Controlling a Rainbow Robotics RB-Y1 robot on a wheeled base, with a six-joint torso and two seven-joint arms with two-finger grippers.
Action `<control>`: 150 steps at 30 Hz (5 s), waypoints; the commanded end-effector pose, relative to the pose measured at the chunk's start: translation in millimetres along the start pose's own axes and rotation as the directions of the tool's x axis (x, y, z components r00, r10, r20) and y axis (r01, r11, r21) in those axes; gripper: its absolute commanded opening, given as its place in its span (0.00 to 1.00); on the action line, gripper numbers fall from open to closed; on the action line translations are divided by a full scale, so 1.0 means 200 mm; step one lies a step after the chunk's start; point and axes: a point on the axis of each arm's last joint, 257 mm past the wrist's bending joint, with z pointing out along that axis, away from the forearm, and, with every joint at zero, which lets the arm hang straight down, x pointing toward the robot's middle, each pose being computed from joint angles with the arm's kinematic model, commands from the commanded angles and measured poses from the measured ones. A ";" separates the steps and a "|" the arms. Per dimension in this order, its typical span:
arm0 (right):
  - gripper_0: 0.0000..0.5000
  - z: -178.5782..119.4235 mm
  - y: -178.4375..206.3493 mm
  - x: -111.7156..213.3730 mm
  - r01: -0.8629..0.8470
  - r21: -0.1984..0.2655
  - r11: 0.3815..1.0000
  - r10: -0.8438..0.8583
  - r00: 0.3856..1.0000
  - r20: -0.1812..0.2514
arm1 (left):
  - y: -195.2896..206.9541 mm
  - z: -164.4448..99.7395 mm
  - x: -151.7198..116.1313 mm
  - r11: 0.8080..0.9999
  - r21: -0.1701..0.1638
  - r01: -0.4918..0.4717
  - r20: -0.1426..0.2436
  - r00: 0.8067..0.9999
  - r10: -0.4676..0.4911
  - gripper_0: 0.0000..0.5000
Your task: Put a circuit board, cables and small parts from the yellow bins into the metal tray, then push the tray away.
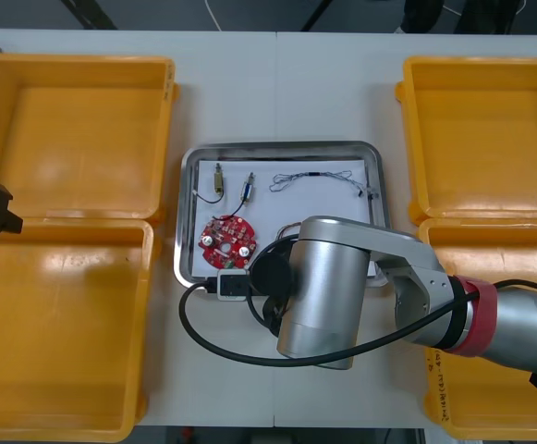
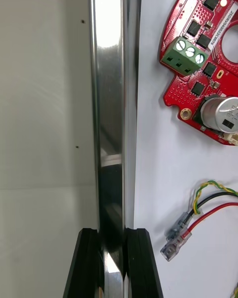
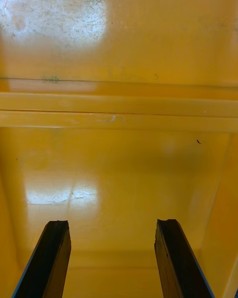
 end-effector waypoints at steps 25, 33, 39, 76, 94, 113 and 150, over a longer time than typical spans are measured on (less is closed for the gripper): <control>0.00 -0.04 -0.54 -0.07 0.017 0.168 0.986 -0.006 0.998 -0.069 | 0.06 -0.06 -0.01 0.998 -0.034 -0.059 0.019 0.998 0.059 1.00; 0.00 -0.01 -0.63 -0.08 0.010 0.194 0.981 0.000 0.999 -0.052 | 0.06 -0.06 -0.01 0.998 -0.034 -0.059 0.019 0.998 0.059 1.00; 0.00 -0.01 -0.74 -0.08 0.007 0.225 0.974 0.006 0.999 -0.054 | 0.06 -0.06 -0.01 0.998 -0.034 -0.059 0.019 0.998 0.059 1.00; 0.00 0.05 -1.12 -0.12 0.075 0.350 0.934 -0.070 0.997 -0.028 | 0.06 -0.06 -0.01 0.998 -0.034 -0.059 0.019 0.998 0.059 1.00; 0.00 0.11 -1.29 -0.13 0.064 0.392 0.918 -0.066 0.998 -0.010 | 0.06 -0.06 -0.01 0.998 -0.034 -0.059 0.019 0.998 0.059 1.00; 0.77 0.12 -1.39 -0.08 0.053 0.428 0.902 -0.056 0.998 -0.007 | 0.06 -0.06 -0.01 0.998 -0.034 -0.059 0.019 0.998 0.059 1.00; 1.00 -0.49 -0.83 0.32 -0.424 0.096 0.901 0.427 0.904 -0.012 | 0.06 -0.06 -0.01 0.998 -0.034 -0.059 0.019 0.998 0.059 1.00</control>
